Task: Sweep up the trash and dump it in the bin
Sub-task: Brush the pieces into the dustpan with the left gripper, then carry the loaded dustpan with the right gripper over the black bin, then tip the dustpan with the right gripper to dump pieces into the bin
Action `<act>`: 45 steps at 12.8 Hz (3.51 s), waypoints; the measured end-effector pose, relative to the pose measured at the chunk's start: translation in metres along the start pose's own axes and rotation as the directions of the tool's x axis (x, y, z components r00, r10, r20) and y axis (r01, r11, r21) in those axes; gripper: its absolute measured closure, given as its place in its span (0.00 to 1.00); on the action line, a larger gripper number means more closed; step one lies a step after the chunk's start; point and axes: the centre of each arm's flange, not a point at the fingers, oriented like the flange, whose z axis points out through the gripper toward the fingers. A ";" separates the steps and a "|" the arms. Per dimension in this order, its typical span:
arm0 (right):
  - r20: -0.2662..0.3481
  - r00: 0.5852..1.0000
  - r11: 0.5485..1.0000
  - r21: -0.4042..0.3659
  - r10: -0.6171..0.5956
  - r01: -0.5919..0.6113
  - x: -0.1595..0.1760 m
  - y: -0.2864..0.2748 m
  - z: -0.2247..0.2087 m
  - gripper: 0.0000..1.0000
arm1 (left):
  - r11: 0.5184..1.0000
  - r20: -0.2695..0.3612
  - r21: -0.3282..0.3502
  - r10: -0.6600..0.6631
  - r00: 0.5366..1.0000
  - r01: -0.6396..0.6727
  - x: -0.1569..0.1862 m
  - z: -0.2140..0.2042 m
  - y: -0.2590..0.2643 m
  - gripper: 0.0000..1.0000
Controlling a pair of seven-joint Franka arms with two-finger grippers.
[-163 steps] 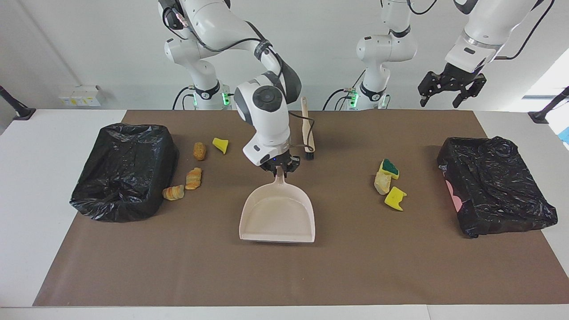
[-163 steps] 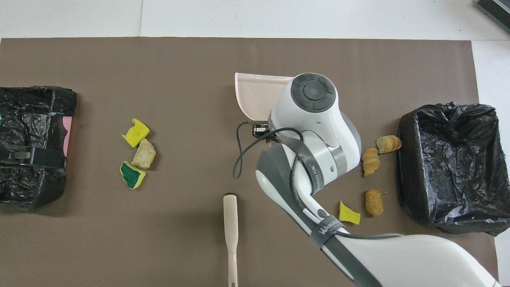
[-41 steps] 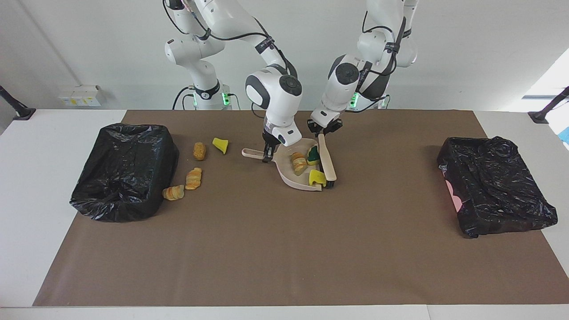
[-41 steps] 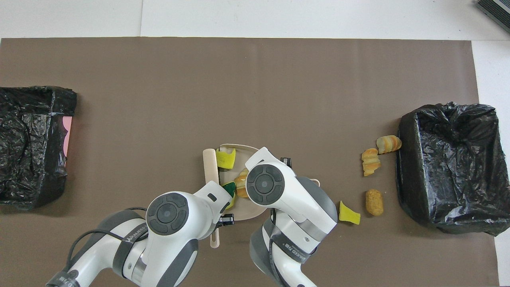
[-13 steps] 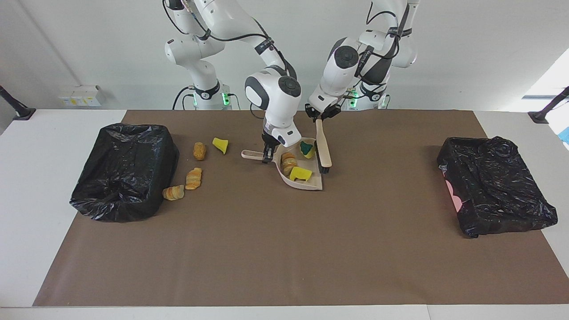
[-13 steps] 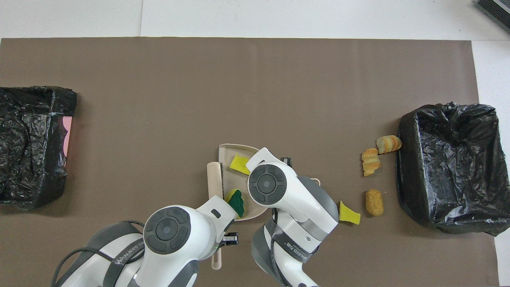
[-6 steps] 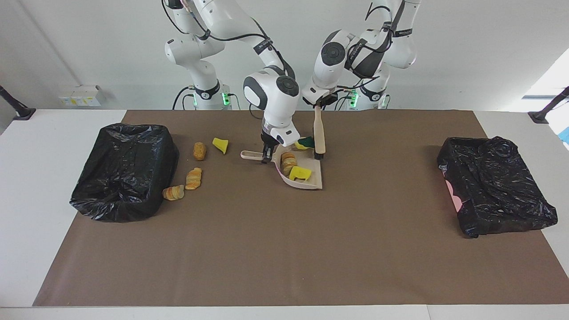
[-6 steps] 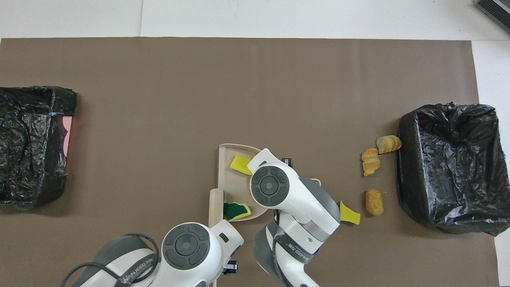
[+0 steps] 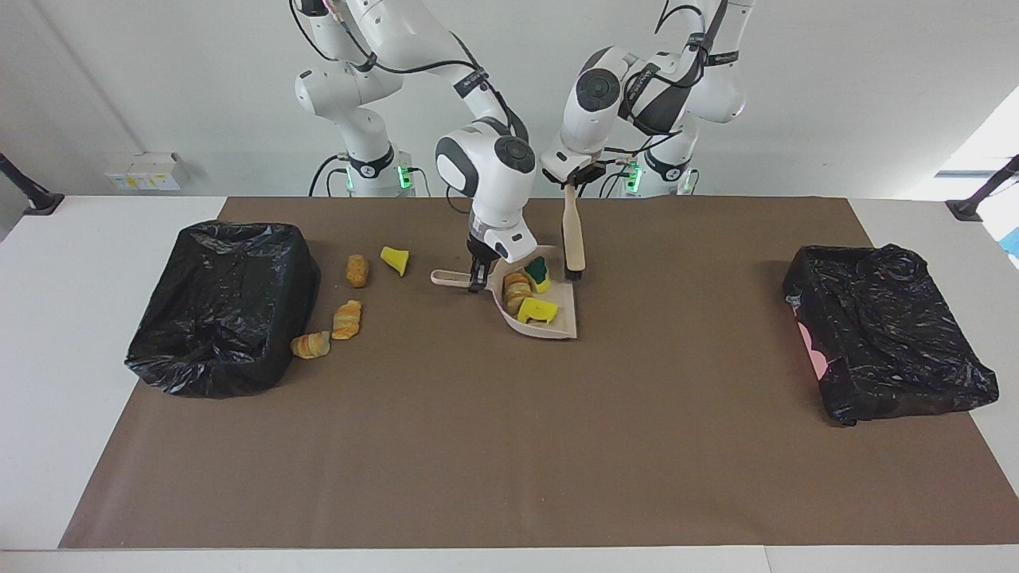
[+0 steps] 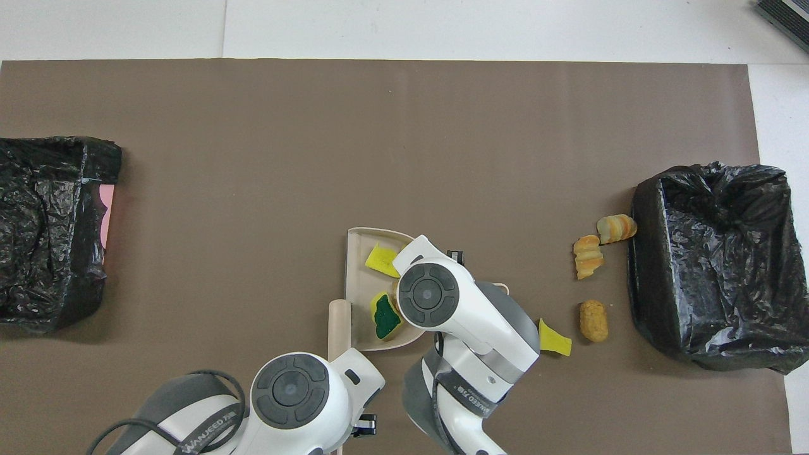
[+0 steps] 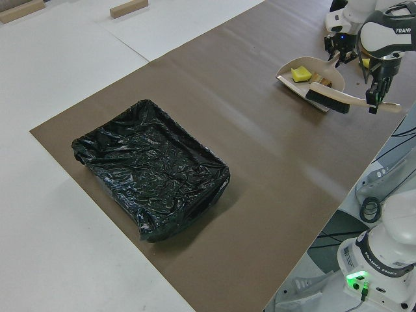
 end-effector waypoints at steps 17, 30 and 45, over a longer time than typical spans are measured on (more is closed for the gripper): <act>-0.018 0.987 0.982 0.099 -0.160 0.162 -0.235 0.150 -0.061 0.68 | 0.991 -0.163 -0.124 -0.066 0.984 0.046 0.034 -0.005 0.026 0.74; 0.177 0.984 0.997 0.071 -0.010 -0.003 -0.474 0.164 -0.064 0.68 | 0.998 -0.151 -0.064 -0.019 0.988 0.010 0.013 0.063 0.072 0.74; 0.608 0.793 0.999 0.023 -0.043 0.037 -0.542 0.091 -0.040 0.68 | 0.954 -0.205 -0.102 -0.296 0.933 0.281 0.122 0.016 -0.057 0.00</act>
